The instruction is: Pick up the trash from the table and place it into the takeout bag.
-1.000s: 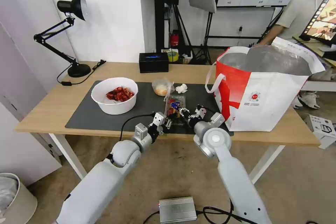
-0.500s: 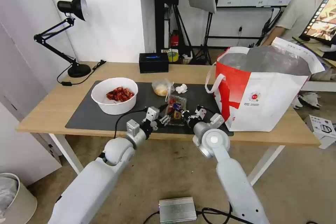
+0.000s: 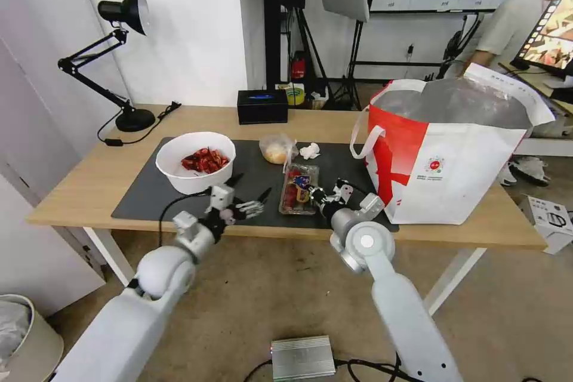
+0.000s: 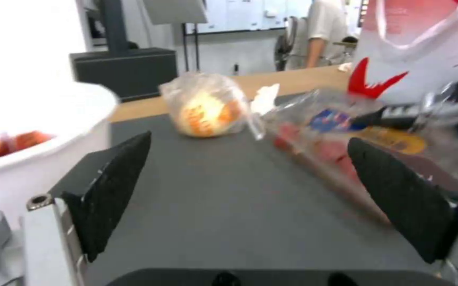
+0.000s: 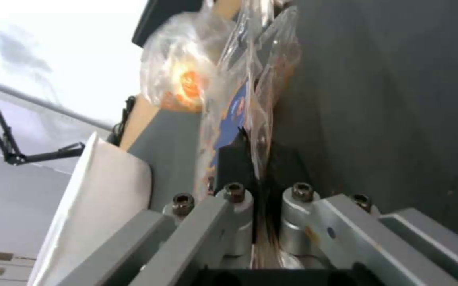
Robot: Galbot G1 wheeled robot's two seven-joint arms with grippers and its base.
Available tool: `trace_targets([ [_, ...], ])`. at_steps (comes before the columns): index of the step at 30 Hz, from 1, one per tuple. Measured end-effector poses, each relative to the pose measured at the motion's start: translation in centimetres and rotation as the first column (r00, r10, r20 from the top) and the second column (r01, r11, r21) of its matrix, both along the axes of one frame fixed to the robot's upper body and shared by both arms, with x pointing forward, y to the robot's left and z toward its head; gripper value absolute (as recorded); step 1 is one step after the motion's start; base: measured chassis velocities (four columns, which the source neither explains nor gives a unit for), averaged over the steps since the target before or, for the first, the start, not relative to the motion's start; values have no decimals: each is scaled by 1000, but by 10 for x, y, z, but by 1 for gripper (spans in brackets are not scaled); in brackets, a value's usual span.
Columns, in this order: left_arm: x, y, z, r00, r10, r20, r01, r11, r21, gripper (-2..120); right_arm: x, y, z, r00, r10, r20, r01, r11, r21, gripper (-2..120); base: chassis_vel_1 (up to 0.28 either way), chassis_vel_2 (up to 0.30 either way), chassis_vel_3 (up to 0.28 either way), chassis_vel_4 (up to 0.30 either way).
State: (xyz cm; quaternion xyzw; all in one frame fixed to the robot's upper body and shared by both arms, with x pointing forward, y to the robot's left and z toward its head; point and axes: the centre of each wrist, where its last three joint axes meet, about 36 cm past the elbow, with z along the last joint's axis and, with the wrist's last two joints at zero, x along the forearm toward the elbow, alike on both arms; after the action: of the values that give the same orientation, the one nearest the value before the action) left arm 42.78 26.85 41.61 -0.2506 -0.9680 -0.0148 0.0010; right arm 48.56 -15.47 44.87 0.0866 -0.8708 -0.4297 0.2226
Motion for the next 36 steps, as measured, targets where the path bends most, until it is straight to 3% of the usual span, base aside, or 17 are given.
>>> trace_targets([
  [5, -19, 14, -3, 999, 45, -8, -45, 999, -2, 100, -7, -11, 11, 999, 10, 37, -10, 1000, -16, 1, 0, 0, 0, 0],
  [19, -46, 27, -11, 996, 85, -22, -85, 996, 4, 100, -45, -33, 50, 981, 52, 187, -46, 998, -37, 1, 0, 0, 0, 0],
  [26, -48, 28, -11, 996, 93, -9, -93, 996, 5, 100, -73, -59, 101, 931, 52, 362, -44, 999, -32, 1, 0, 0, 0, 0],
  [31, -48, 29, -9, 995, 98, -2, -98, 995, 5, 100, -79, -74, 120, 908, 27, 417, -21, 1000, -19, 1, 0, 0, 0, 0],
  [33, -49, 31, -8, 995, 104, -1, -104, 995, 6, 100, -86, -100, 144, 877, -13, 480, 23, 1000, -16, 1, 0, 0, 0, 0],
  [36, -51, 33, -7, 994, 110, 0, -110, 994, 8, 100, -90, -114, 159, 856, -36, 517, 46, 999, -7, 1, 0, 0, 0, 0],
])
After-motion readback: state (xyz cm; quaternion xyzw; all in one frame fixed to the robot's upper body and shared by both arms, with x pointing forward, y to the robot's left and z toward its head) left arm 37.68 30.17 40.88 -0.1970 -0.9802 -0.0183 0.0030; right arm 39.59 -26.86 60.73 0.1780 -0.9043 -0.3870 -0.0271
